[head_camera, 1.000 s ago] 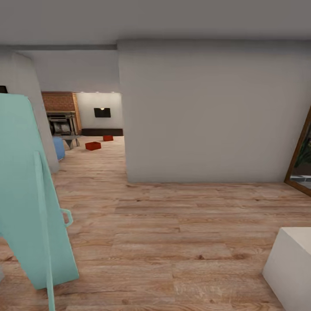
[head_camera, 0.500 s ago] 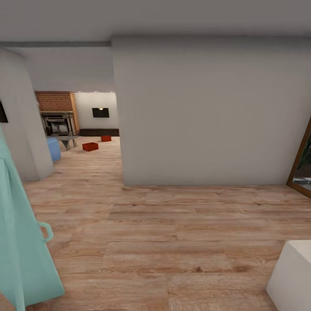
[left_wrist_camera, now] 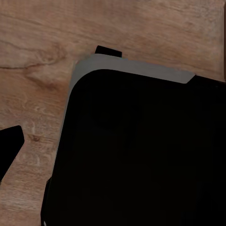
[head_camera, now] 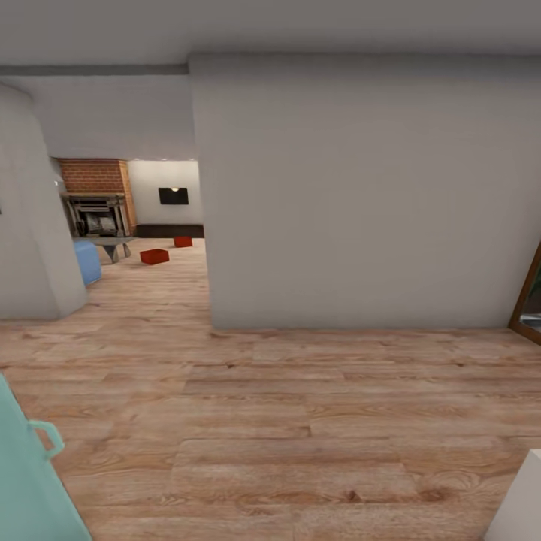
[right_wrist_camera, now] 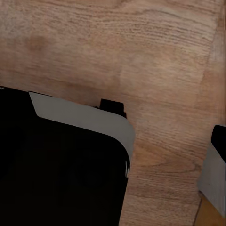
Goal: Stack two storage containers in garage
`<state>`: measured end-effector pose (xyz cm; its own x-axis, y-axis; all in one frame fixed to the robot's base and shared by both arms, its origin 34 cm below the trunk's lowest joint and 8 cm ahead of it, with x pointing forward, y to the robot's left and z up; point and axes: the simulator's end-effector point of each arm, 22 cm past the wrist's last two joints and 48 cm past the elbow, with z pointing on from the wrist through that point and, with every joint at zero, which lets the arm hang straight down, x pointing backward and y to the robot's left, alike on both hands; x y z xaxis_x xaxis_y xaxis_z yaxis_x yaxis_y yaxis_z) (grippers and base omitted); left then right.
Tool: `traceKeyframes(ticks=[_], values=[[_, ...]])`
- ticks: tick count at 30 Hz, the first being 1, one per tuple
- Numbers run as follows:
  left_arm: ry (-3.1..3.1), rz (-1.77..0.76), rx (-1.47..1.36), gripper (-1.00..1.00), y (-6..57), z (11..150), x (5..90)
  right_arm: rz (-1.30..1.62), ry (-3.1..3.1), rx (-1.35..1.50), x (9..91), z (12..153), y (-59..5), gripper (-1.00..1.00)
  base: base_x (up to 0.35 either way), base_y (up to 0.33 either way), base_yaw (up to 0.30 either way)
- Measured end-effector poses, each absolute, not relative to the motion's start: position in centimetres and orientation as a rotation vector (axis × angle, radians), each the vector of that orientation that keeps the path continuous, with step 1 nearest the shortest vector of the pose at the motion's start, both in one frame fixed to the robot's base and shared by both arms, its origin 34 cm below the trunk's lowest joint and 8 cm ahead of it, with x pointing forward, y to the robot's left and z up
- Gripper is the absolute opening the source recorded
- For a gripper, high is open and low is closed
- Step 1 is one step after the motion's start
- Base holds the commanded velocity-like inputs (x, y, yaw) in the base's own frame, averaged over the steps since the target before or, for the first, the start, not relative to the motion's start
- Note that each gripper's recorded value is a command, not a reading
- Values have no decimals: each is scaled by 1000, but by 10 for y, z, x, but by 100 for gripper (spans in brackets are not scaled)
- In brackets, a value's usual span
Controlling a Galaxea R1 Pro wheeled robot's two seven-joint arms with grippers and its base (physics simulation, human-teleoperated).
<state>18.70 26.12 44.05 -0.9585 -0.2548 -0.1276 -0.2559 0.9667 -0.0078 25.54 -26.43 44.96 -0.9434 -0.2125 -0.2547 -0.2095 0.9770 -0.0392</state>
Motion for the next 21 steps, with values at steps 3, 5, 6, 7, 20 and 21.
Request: traceKeyframes(ticks=[3, 5, 6, 7, 20, 21], values=[[2989, 13, -390, 100, 261, 441, 187, -13, 2865, -304, 255, 450, -262, 100, 324, 0, 0], [2989, 13, -390, 100, 261, 441, 187, -12, 2866, -299, 255, 450, -262, 100, 324, 0, 0], [2989, 13, -390, 100, 261, 441, 187, -12, 2866, -297, 255, 450, -262, 100, 324, 0, 0], [2989, 13, -390, 100, 261, 440, 187, -12, 2866, -296, 255, 450, -261, 100, 324, 0, 0], [3013, 7, -389, 100, 260, 440, 183, -9, 2866, -295, 255, 450, -261, 100, 324, 0, 20], [3012, 7, -389, 100, 260, 440, 183, -9, 2866, -294, 255, 450, -261, 100, 324, 0, 182]])
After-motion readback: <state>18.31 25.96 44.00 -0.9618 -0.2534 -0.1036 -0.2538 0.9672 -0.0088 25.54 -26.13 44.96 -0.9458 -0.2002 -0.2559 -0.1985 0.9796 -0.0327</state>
